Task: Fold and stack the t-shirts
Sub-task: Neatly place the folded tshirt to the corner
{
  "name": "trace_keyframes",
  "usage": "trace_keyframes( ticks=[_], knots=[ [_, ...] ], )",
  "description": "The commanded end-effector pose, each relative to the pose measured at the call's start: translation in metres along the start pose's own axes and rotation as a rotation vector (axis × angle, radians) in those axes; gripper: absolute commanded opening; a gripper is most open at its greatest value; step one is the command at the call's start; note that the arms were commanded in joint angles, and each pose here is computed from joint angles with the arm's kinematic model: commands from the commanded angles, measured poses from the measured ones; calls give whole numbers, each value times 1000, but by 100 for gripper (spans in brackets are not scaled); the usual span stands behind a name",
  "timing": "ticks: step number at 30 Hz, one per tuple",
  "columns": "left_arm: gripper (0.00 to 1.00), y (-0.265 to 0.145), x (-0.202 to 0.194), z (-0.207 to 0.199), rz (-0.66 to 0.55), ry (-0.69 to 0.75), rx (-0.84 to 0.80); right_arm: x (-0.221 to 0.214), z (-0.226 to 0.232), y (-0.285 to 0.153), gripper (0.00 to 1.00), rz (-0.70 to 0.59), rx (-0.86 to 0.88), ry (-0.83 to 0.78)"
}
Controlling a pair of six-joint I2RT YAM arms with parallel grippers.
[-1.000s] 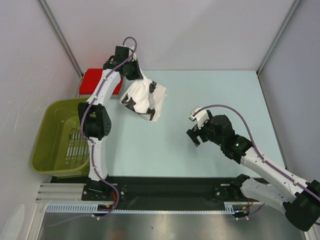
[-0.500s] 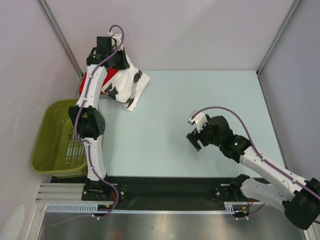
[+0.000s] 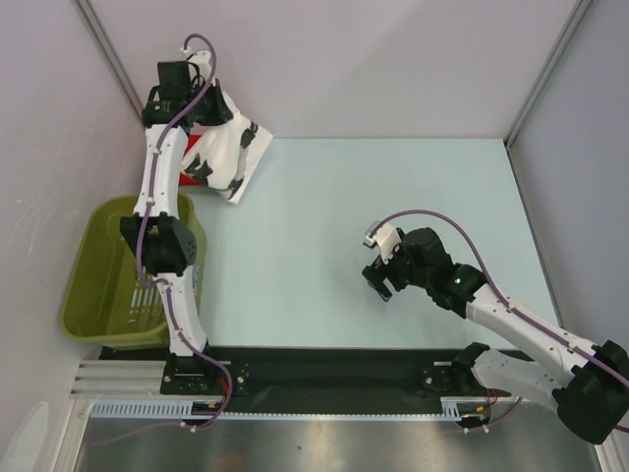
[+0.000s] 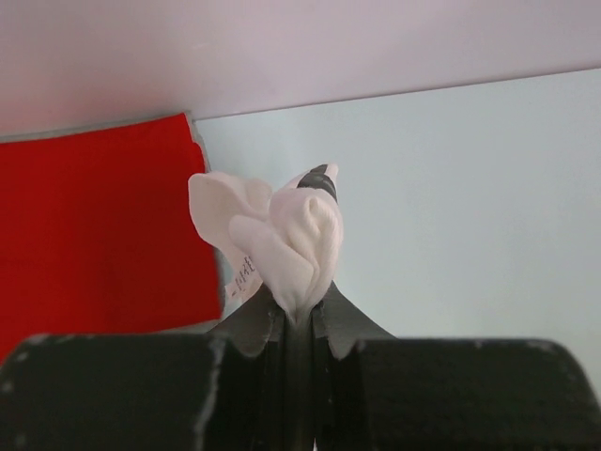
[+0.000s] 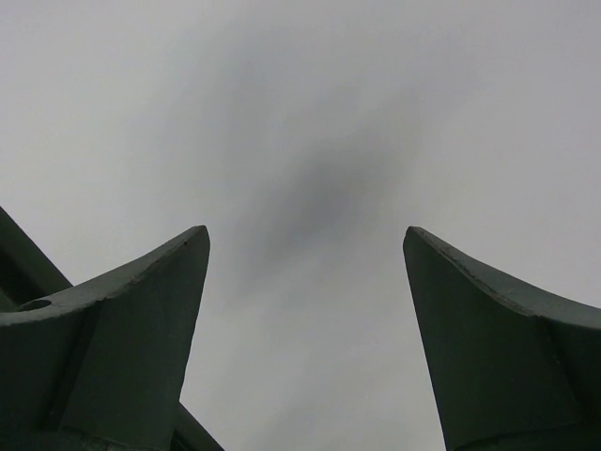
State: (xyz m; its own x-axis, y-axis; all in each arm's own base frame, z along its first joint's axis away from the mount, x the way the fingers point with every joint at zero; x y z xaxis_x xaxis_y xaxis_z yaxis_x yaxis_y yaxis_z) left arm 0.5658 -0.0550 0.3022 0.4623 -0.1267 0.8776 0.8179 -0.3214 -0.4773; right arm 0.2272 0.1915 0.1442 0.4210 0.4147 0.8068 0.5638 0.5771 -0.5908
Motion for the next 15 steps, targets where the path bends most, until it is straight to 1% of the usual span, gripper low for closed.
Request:
trace_keyframes(
  ticks=[1,5,6,11,15],
  knots=[
    [0,-44,67,-11,-197,98,1,21,5,0,89,-44,26,-9],
    [0,-45,70,-10,-208,103,9,23,5,3,89,-43,28,-12],
    [0,-49,69,5,-208,93,33,22,5,4,89,-40,29,-9],
    [0,-51,71,20,-221,90,66,20,7,6,89,-32,37,-7],
    [0,-53,79,31,-267,60,50,19,9,8,89,-25,45,-5]
  ],
)
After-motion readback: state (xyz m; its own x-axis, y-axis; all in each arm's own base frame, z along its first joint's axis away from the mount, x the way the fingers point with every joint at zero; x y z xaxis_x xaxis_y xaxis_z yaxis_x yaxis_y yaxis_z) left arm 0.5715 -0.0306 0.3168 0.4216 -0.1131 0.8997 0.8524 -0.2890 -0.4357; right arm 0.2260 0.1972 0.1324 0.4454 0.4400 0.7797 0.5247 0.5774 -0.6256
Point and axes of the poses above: each gripper's point midway between its finger pads, its own y axis out along the fingers, its own z axis along the line the jaws close on, x = y × z, the point moved 1 cm from there along -y, back along the fingers, and after that the axes turned 10 degrees about y, right-handed, at the moved point
